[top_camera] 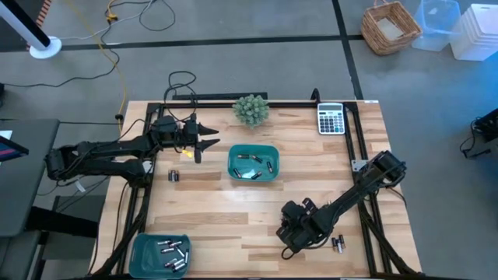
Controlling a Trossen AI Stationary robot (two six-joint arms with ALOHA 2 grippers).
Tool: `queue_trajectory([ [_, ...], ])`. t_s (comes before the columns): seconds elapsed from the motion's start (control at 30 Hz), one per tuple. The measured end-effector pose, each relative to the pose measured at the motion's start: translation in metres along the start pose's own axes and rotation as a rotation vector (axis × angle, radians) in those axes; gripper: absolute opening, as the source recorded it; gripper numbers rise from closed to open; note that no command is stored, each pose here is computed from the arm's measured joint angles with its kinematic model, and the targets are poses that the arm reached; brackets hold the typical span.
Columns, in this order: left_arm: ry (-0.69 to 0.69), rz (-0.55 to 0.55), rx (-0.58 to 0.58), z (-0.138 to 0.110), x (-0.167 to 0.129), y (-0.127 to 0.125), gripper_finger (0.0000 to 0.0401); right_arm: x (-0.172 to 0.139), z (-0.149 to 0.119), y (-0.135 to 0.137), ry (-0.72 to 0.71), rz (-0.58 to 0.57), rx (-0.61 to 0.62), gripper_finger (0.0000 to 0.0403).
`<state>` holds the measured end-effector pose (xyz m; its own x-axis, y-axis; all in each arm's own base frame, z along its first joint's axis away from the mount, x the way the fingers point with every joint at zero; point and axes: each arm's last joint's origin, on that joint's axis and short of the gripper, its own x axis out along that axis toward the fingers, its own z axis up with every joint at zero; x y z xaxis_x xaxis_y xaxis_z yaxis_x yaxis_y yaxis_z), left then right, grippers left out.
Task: Sort batteries
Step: Put the black battery into the green bin
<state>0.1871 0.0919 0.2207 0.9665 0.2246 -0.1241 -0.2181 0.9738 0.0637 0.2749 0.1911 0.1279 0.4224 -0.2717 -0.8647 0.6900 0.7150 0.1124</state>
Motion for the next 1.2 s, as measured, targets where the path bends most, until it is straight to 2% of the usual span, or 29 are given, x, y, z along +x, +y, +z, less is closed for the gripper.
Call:
queue_trajectory([
  [0.2,0.0,-0.001,0.0,0.0,0.0,0.0,0.0148,0.006,-0.003,0.0,0.001,-0.021,0.013,0.0179],
  [0.5,0.0,-0.002,0.0,0.0,0.0,0.0,0.0148,0.01,-0.005,-0.001,0.006,-0.038,0.019,0.0074],
  [0.67,0.0,-0.002,0.0,0.0,0.0,0.0,0.0148,0.01,-0.005,0.0,0.013,-0.033,0.029,0.0037],
  [1.2,0.0,-0.002,-0.004,0.0,0.0,0.0,0.0148,0.002,0.001,0.012,-0.011,-0.018,-0.019,0.0023],
])
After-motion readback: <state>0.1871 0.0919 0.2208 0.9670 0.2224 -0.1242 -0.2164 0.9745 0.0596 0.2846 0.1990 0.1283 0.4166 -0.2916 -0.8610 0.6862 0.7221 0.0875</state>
